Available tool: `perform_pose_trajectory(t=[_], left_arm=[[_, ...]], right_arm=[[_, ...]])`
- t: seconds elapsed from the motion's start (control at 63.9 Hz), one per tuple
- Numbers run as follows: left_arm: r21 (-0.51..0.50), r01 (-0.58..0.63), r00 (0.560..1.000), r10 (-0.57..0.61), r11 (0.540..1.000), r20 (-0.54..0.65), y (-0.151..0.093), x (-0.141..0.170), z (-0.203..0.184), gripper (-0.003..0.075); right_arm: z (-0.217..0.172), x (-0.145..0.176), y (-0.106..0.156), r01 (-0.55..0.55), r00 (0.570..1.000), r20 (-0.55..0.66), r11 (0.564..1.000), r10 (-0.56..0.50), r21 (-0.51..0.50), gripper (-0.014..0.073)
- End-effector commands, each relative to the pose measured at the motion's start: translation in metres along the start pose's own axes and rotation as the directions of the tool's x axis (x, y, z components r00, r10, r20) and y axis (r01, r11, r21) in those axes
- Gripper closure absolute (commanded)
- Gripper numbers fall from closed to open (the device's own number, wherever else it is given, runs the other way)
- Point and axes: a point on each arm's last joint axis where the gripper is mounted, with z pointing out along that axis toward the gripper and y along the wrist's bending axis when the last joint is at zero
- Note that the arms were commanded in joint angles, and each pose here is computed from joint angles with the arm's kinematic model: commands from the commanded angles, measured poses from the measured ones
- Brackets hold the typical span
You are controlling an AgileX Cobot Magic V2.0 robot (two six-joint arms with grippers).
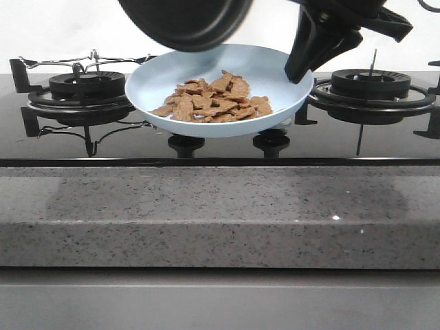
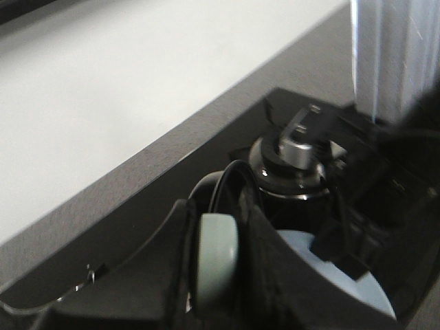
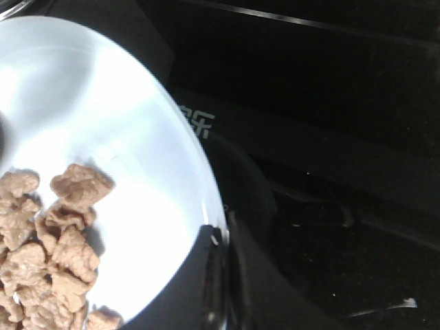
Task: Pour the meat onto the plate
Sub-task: 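Tilt the pan over the plate with the left gripper to pour meat, then return the empty pan onto its burner with the left gripper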
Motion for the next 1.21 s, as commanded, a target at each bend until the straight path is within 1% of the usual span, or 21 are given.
perform_pose_trajectory(t=[0.0,0.047,0.141,0.25,0.297,0.329,0.391,0.407,0.438,0.548,0.563,0.579,0.689,0.782,0.845,0.861,0.876,0.892,0.923,1.064,1.189], left_arm=[[-0.042,0.164,0.966,-0.152,0.986,0.209,0.021,-0.027,-0.031,0.0741],[-0.050,0.249,0.948,-0.233,0.967,0.216,0.034,-0.025,-0.034,0.0741],[-0.071,0.359,0.915,-0.336,0.931,0.224,0.052,-0.020,-0.037,0.0741],[-0.078,0.495,0.853,-0.467,0.865,0.232,0.075,-0.007,-0.039,0.0740],[-0.066,0.558,0.814,-0.530,0.827,0.238,0.086,0.002,-0.041,0.0740],[-0.059,0.574,0.803,-0.547,0.817,0.237,0.091,0.007,-0.041,0.0740],[-0.026,0.626,0.763,-0.605,0.779,0.229,0.099,0.021,-0.040,0.0740],[-0.011,0.652,0.738,-0.631,0.758,0.238,0.103,0.024,-0.041,0.0740],[0.007,0.667,0.722,-0.648,0.745,0.241,0.107,0.030,-0.042,0.0740],[0.058,0.761,0.612,-0.744,0.646,0.268,0.128,0.058,-0.045,0.0740],[0.072,0.777,0.586,-0.760,0.625,0.279,0.131,0.061,-0.046,0.0740],[0.074,0.785,0.574,-0.767,0.615,0.287,0.134,0.065,-0.046,0.0741],[0.102,0.862,0.446,-0.837,0.497,0.316,0.157,0.091,-0.047,0.0740],[0.173,0.896,0.347,-0.887,0.410,0.305,0.174,0.103,-0.044,0.0740],[0.242,0.914,0.253,-0.923,0.326,0.289,0.187,0.113,-0.036,0.0741],[0.248,0.915,0.244,-0.926,0.318,0.288,0.189,0.115,-0.036,0.0741],[0.267,0.918,0.218,-0.936,0.293,0.278,0.192,0.118,-0.032,0.0741],[0.276,0.918,0.211,-0.939,0.286,0.271,0.192,0.119,-0.031,0.0741],[0.287,0.924,0.181,-0.949,0.254,0.257,0.198,0.126,-0.024,0.0741],[0.256,0.952,0.114,-0.972,0.167,0.207,0.216,0.157,0.000,0.0741],[0.225,0.968,0.065,-0.980,0.107,0.186,0.226,0.180,0.014,0.0741]], right_arm=[[-0.026,-0.012,0.010,0.010,0.993,0.118,1.000,-0.007,-0.029,0.0666],[-0.026,-0.012,0.010,0.010,0.993,0.118,1.000,-0.007,-0.029,0.0666],[-0.026,-0.012,0.010,0.010,0.993,0.118,1.000,-0.007,-0.029,0.0666],[-0.026,-0.012,0.010,0.010,0.993,0.118,1.000,-0.007,-0.029,0.0666],[-0.026,-0.012,0.010,0.010,0.993,0.118,1.000,-0.007,-0.029,0.0666],[-0.026,-0.012,0.010,0.010,0.993,0.118,1.000,-0.007,-0.029,0.0666],[-0.026,-0.012,0.010,0.010,0.993,0.118,1.000,-0.007,-0.029,0.0666],[-0.026,-0.012,0.010,0.010,0.993,0.118,1.000,-0.007,-0.029,0.0666],[-0.026,-0.012,0.010,0.010,0.993,0.118,1.000,-0.007,-0.029,0.0666],[-0.026,-0.012,0.010,0.010,0.993,0.118,1.000,-0.007,-0.029,0.0666],[-0.026,-0.012,0.010,0.010,0.993,0.118,1.000,-0.007,-0.029,0.0666],[-0.026,-0.012,0.010,0.010,0.993,0.118,1.000,-0.007,-0.029,0.0666],[-0.026,-0.012,0.010,0.010,0.993,0.118,1.000,-0.007,-0.029,0.0666],[-0.026,-0.012,0.010,0.010,0.993,0.118,1.000,-0.007,-0.029,0.0666],[-0.026,-0.012,0.010,0.010,0.993,0.118,1.000,-0.007,-0.029,0.0666],[-0.026,-0.012,0.010,0.010,0.993,0.118,1.000,-0.007,-0.029,0.0666],[-0.026,-0.012,0.010,0.010,0.993,0.118,1.000,-0.007,-0.029,0.0666],[-0.026,-0.012,0.010,0.010,0.993,0.118,1.000,-0.007,-0.029,0.0666],[-0.026,-0.012,0.010,0.010,0.993,0.118,1.000,-0.007,-0.029,0.0666],[-0.026,-0.012,0.010,0.010,0.993,0.118,1.000,-0.007,-0.029,0.0666],[-0.026,-0.012,0.010,0.010,0.993,0.118,1.000,-0.007,-0.029,0.0666]])
